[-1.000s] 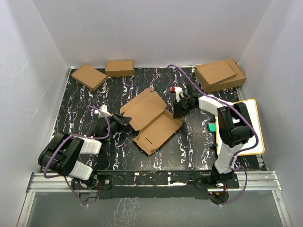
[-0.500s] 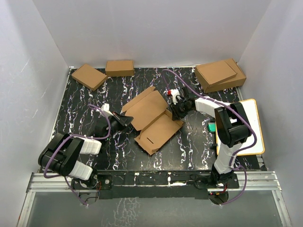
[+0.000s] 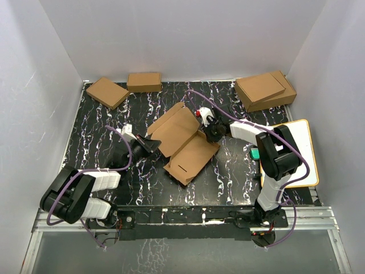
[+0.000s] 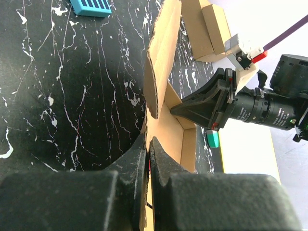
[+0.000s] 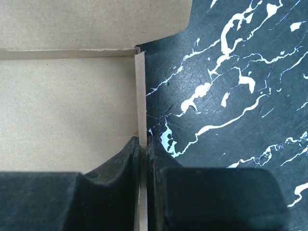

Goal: Fold the paper box

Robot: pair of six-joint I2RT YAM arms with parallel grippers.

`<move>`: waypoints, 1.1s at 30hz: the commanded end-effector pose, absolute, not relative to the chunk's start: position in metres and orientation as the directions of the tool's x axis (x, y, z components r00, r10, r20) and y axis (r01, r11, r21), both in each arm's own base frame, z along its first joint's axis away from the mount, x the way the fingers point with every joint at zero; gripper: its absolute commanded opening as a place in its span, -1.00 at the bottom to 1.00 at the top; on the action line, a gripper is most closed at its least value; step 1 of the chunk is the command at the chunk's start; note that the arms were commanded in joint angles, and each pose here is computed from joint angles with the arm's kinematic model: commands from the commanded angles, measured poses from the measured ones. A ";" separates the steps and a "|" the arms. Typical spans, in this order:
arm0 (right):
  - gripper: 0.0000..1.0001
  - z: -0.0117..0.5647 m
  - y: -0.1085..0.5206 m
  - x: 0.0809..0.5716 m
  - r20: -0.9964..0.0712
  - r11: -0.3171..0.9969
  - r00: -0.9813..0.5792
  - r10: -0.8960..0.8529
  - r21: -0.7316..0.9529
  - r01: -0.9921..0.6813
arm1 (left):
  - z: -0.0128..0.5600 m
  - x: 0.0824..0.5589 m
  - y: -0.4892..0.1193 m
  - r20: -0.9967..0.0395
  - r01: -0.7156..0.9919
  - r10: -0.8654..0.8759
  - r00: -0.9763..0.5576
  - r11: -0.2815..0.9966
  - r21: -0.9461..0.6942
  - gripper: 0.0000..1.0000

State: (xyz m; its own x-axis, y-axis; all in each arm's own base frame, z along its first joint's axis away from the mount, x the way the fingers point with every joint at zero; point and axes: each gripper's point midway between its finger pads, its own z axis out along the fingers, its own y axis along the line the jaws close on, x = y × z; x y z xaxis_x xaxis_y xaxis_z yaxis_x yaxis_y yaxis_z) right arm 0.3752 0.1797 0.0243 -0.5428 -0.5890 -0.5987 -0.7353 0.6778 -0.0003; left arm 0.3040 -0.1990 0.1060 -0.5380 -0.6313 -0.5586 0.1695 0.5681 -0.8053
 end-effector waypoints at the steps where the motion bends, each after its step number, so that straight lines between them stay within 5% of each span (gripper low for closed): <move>1: -0.79 0.020 0.169 0.380 -0.581 0.690 -0.540 -0.608 -0.051 -0.722 | 0.118 0.303 -0.204 -0.584 0.215 -0.611 -0.534 0.570 -0.793 -1.00; 6: -0.59 0.033 0.189 0.369 -0.632 0.651 -0.546 -0.551 0.084 -0.754 | 0.118 0.303 -0.205 -0.584 0.217 -0.608 -0.538 0.570 -0.793 -1.00; 19: -0.34 0.054 0.196 0.370 -0.693 0.628 -0.524 -0.495 0.131 -0.767 | 0.118 0.303 -0.207 -0.599 0.227 -0.586 -0.545 0.585 -0.779 -1.00; 24: -0.45 0.048 0.189 0.375 -0.683 0.653 -0.524 -0.509 0.091 -0.752 | 0.120 0.303 -0.209 -0.604 0.238 -0.580 -0.546 0.584 -0.776 -1.00; 29: -0.81 0.044 0.177 0.383 -0.666 0.683 -0.505 -0.548 -0.008 -0.730 | 0.123 0.303 -0.210 -0.610 0.241 -0.577 -0.543 0.589 -0.772 -1.00; 33: -0.84 0.043 0.176 0.383 -0.659 0.686 -0.503 -0.559 -0.027 -0.727 | 0.125 0.303 -0.210 -0.615 0.247 -0.575 -0.540 0.590 -0.769 -1.00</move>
State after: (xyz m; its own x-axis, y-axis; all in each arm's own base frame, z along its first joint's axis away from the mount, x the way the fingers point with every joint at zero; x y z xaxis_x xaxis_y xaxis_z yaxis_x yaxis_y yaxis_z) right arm 0.3667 0.1815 0.0248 -0.5575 -0.5525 -0.6196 -0.7412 0.6675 0.0717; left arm 0.2976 -0.2047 0.0992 -0.5744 -0.5781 -0.5796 0.1777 0.6031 -0.7776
